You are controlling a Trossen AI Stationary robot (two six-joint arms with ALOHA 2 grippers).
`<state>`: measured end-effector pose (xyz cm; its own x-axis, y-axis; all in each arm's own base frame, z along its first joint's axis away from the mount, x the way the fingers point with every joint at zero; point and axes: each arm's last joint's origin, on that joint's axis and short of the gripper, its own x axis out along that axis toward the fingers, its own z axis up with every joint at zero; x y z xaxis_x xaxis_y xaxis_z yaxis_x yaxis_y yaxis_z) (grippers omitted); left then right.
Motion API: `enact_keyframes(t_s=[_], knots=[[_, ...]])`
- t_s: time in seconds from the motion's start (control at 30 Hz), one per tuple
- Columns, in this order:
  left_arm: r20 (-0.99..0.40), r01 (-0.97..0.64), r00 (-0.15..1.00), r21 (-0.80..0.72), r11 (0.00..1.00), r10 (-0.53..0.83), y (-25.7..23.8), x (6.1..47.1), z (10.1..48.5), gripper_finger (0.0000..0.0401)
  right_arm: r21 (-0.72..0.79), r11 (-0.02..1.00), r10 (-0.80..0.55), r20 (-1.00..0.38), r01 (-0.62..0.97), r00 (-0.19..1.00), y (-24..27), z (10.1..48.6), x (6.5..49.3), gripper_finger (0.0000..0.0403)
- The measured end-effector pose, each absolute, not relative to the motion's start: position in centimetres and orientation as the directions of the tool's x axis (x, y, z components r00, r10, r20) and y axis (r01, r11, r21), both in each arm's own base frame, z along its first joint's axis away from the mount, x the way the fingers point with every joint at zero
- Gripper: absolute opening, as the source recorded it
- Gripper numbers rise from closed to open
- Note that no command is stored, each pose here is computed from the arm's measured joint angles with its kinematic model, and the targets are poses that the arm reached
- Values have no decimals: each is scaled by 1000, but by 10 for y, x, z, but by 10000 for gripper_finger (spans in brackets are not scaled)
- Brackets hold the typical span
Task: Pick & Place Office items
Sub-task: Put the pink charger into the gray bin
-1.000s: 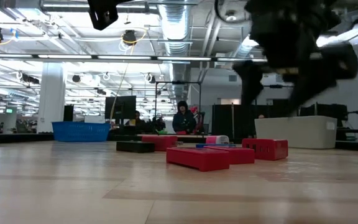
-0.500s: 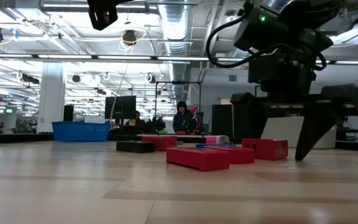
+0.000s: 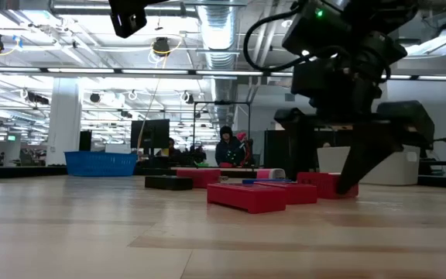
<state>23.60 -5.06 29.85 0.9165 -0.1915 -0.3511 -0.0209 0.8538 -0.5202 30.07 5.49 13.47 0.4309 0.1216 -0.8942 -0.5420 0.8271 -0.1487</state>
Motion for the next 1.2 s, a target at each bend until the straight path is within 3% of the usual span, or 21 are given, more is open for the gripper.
enact_keyframes(t_s=[0.4,0.57,0.7,0.9,1.2], knots=[[-351,-29,917,-529,848,-188,-50,236,298,204,-17,959,139,-841,-282,523,57,164,323,318],[-351,-29,917,-529,848,-188,-51,236,298,204,41,999,19,-797,23,604,40,177,337,318],[-351,-29,917,-529,848,-188,-51,236,298,204,113,940,-112,-789,321,604,18,179,339,318],[-352,-29,917,-529,848,-188,-51,236,298,204,212,779,-160,-842,589,515,-6,172,333,317],[-352,-19,917,-511,859,-189,-51,236,298,204,212,658,-174,-891,722,419,-17,167,324,317]])
